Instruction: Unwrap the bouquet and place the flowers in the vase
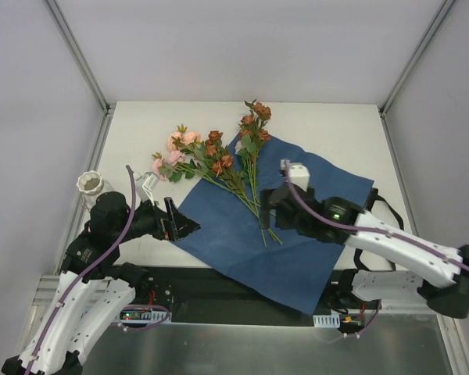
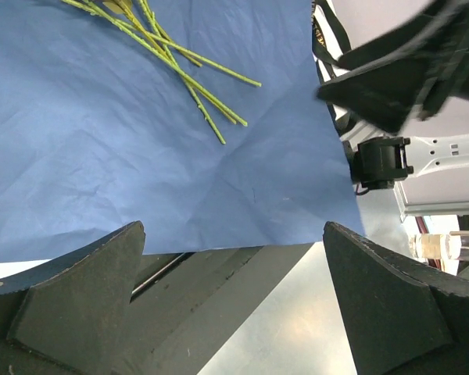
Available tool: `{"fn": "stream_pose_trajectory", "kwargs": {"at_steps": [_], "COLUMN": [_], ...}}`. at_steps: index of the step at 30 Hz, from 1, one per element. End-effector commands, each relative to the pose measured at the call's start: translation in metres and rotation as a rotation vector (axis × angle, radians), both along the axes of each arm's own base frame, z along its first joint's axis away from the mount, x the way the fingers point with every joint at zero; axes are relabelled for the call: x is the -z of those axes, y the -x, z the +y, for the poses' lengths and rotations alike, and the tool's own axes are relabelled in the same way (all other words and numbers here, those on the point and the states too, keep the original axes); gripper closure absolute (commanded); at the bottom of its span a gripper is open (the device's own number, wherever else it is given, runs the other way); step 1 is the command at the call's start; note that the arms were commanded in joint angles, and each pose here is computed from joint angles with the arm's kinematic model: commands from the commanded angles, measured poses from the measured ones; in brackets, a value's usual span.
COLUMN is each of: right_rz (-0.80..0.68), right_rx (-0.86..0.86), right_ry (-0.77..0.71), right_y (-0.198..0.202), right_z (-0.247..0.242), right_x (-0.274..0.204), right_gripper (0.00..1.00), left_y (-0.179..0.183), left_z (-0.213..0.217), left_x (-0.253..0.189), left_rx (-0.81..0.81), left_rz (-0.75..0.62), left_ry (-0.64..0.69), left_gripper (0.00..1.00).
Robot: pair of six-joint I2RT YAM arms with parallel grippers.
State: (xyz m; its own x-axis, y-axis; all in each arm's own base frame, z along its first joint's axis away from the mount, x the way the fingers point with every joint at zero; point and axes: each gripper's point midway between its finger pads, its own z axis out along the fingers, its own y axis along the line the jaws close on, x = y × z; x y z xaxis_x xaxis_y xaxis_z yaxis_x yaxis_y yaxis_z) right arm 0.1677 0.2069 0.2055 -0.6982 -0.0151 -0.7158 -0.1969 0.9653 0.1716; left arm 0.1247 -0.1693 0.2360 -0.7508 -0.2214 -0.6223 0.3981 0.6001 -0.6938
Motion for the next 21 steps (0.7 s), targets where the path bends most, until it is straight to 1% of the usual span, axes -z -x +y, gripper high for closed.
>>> {"fn": "stream_pose_trajectory", "kwargs": {"at_steps": [1,2,3,4,7,10,13,14,16,17,18,19,21], "right_rz": [0.100,0.102,0.100,0.124,0.169,0.206,0.219,0.220,0.222,0.214,0.214,0.222,0.216], "right_rx": [-0.223,-0.229,-0.238,-0.238,-0.239,-0.224,-0.200,-0.189,-0.216,-0.220,-0.225,-0.238,-0.244], "right_ry": [0.011,0.038,0.032,0.062,0.042,0.010,0.021,0.027,0.054,0.058,0.073,0.109,0.121], "right_y": [-0.006,-0.012,-0.018,-0.023,-0.035,-0.046,-0.063,-0.069,-0.077,-0.084,-0.088,-0.092,-0.104], "right_z": [0.073,0.077,0.086,0.093,0.107,0.112,0.108,0.105,0.107,0.108,0.107,0.106,0.106], "right_x": [0.017,0.020,0.014,0.026,0.040,0.055,0.066,0.067,0.075,0.074,0.077,0.085,0.086], "right_gripper": [0.02,0.02,0.02,0.02,0.03,0.04,0.08,0.14,0.21,0.31,0.35,0.38,0.43], "left_y": [0.003,0.003,0.004,0.005,0.010,0.015,0.018,0.018,0.017,0.017,0.016,0.017,0.017], "left_z": [-0.002,-0.001,-0.001,-0.001,-0.001,0.001,0.001,0.001,0.001,0.000,0.001,0.000,0.000], "left_x": [-0.006,-0.006,-0.007,-0.007,-0.008,-0.008,-0.007,-0.007,-0.005,-0.004,-0.003,-0.001,-0.001], "left_rx": [0.017,0.019,0.018,0.017,0.019,0.025,0.027,0.026,0.029,0.032,0.032,0.037,0.041], "left_rz": [-0.009,-0.011,-0.013,-0.014,-0.015,-0.017,-0.014,-0.015,-0.009,-0.008,-0.005,0.001,0.001], "left_ry": [0.017,0.019,0.022,0.023,0.038,0.043,0.044,0.043,0.041,0.039,0.033,0.031,0.025], "left_gripper": [0.03,0.03,0.03,0.03,0.03,0.03,0.03,0.03,0.04,0.04,0.04,0.04,0.04]}}
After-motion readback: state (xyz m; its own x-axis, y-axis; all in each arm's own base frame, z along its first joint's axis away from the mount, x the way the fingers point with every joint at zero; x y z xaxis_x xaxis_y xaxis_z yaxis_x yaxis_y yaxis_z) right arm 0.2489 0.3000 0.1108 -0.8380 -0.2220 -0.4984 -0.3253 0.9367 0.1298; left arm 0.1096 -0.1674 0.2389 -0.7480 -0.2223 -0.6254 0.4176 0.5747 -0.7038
